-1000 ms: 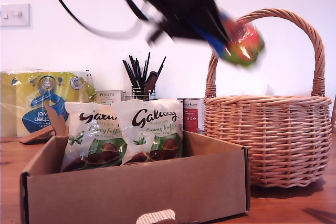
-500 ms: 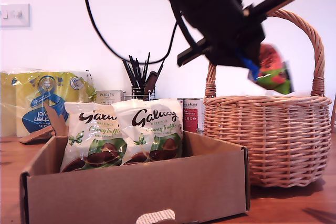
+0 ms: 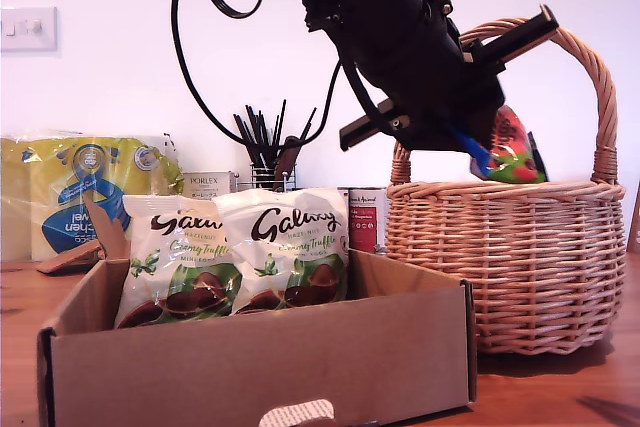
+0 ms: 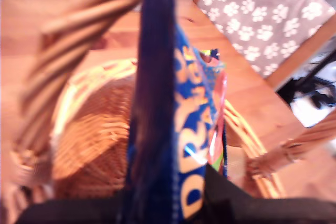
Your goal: Move the bags of Easter eggs from the cardboard box on the left into the woven basket on the right side.
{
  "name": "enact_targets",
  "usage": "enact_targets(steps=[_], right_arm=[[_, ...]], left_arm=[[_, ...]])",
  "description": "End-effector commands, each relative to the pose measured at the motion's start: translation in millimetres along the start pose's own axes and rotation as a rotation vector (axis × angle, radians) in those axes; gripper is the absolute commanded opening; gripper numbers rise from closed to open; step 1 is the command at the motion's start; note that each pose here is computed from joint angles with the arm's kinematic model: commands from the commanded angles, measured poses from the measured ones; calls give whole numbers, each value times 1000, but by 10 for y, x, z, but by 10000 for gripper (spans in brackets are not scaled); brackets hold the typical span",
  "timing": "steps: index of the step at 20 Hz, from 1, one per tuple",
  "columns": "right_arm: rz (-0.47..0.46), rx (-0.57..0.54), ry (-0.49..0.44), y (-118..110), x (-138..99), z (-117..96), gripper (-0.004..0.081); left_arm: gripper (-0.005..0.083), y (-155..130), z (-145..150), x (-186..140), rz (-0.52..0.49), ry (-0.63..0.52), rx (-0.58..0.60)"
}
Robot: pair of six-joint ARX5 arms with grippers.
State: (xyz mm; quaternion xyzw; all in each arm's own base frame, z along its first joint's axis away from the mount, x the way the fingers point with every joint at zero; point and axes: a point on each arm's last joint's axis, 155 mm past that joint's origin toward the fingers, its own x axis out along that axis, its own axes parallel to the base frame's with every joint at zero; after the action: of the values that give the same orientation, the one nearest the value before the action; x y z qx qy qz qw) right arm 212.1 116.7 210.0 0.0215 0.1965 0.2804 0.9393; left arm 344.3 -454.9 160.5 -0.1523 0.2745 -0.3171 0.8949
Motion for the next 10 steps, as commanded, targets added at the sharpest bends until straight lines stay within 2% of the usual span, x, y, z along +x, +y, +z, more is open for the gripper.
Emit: enact_targets(steps=[1,3,6,7,10], right_arm=[[11,0,0,19,13,-30,-13],[11,0,0,19,13,-30,-13],[12,0,1,20,13,-33,-13],[21,0,2,37,13,-33,-13],[58,0,2,105,10,-34,-13]], left_arm=[[98,-34,-123,41,-15,22,-51],[111,-21,-144,44,-7,27,-55],[314,22,-115,45,18,9,-54],[352,37,-109,45,23,6,-54],[373,43,-104,46,25,5,-55]])
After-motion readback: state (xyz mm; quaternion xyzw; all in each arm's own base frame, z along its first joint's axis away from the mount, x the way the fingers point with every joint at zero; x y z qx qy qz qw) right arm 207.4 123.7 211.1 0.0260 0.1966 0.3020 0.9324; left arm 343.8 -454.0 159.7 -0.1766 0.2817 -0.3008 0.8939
